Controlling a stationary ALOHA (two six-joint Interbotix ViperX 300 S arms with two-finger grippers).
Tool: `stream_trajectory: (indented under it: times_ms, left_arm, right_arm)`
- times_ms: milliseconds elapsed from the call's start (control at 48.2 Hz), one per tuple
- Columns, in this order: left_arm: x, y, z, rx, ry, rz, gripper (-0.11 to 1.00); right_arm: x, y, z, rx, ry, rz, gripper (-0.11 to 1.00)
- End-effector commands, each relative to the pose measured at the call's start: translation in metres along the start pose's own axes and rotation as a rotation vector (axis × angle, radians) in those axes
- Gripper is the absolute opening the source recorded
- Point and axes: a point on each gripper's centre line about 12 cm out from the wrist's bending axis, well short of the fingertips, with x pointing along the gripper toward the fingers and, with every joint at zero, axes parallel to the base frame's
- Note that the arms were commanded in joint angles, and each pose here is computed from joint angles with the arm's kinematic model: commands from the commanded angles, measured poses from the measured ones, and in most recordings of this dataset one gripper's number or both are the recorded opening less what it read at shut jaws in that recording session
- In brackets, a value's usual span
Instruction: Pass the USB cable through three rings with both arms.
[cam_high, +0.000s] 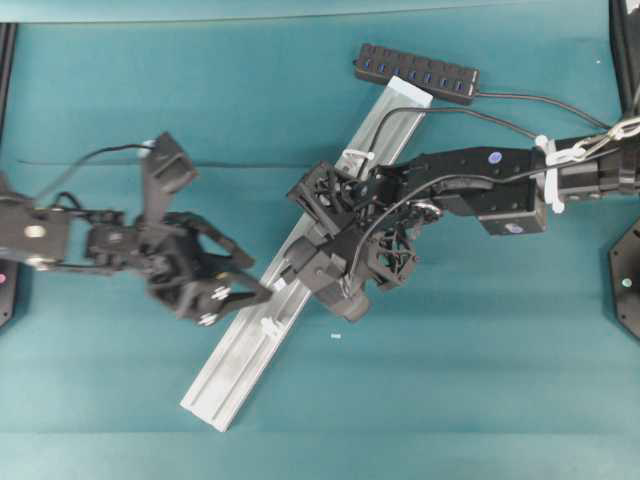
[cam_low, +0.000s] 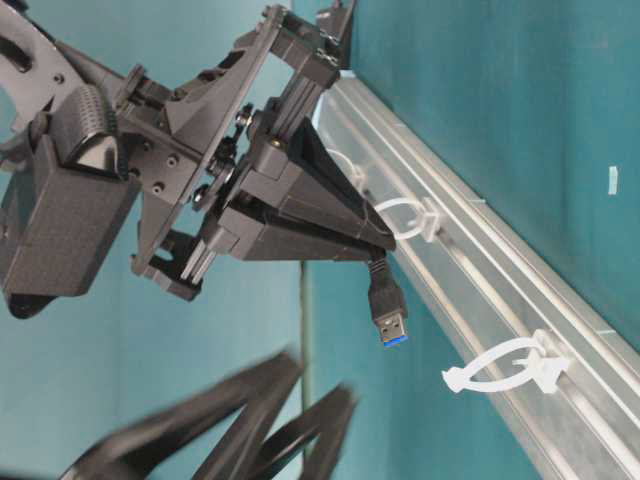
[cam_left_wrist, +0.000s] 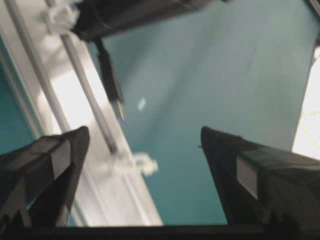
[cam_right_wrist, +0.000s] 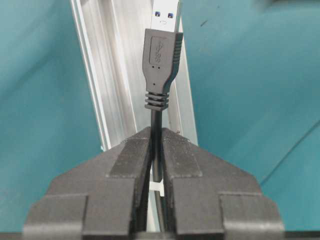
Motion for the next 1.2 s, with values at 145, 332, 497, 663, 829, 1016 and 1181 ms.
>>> stream_trajectory:
  times_ms: [145,332,497,663,829,1016,1181]
  left_arm:
    - [-0.033,-0.011,0.007,0.055,0.040,0.032,0.96]
    - [-0.053,-0.015,0.007,0.061,0.037,0.017,0.95]
    - [-0.065,-0.014,0.003,0.060,0.028,-0.001,0.95]
    - [-0.071,-0.013,0.002,0.058,0.024,-0.005,0.95]
    - [-0.071,-0.012,0.002,0.060,0.028,0.000,0.95]
    - [-0.071,-0.012,0.002,0.057,0.028,0.000,0.95]
    - [-0.071,-0.013,0.002,0.058,0.029,-0.001,0.95]
  right_arm:
    - [0.010,0.002,0.010,-0.096,0.007,0.015,0.07]
    - [0.015,0.009,0.014,-0.135,0.008,0.032,0.07]
    - [0.017,0.013,0.019,-0.148,0.004,0.039,0.07]
    - [0.021,0.017,0.022,-0.157,0.002,0.046,0.07]
    - [0.023,0.017,0.023,-0.158,0.000,0.045,0.07]
    - [0.025,0.013,0.030,-0.160,-0.012,0.035,0.07]
    - [0.029,0.012,0.040,-0.165,-0.023,0.039,0.07]
